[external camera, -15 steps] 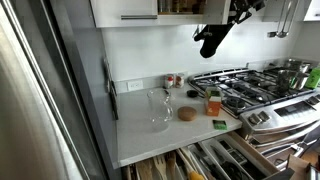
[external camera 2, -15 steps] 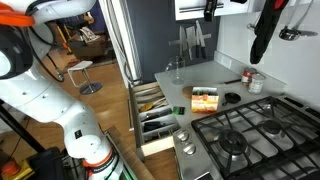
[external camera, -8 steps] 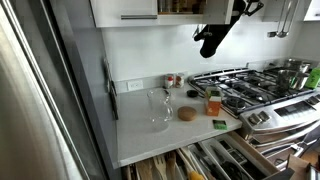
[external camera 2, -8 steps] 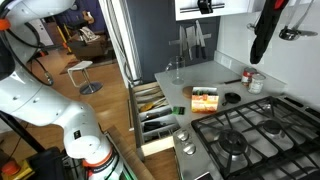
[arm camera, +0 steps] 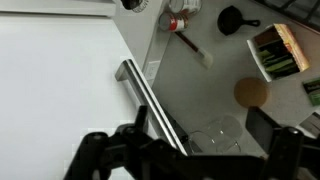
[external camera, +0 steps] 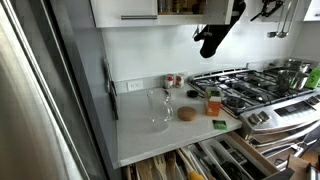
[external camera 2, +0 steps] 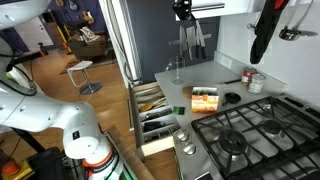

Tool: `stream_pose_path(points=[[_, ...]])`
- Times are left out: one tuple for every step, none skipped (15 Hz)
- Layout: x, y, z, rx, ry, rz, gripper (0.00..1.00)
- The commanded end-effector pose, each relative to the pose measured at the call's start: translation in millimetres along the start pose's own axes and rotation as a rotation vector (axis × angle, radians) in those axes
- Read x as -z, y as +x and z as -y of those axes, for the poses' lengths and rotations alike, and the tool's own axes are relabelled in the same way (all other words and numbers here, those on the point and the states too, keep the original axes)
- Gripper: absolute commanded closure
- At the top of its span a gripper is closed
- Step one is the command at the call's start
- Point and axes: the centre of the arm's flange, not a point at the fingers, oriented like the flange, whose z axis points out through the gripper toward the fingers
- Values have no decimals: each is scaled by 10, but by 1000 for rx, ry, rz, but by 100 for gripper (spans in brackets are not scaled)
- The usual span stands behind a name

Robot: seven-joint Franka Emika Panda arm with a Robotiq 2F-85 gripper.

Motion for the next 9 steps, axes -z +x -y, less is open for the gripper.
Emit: stream_pose_path(points=[[18,9,20,-6,1,-1,0],[23,12,31,-10,1,-2,0],[19,13,34,-11,2,-2,0],[10,12,37,-12,4,-3,0],[44,112,37,-7,30,-3,0],[122,211,34,-29,81,36,0],[189,269,35,-30,98,108,0],[273,312,29,-54,152,126,0],[349,354,33,-92,198,145,0]])
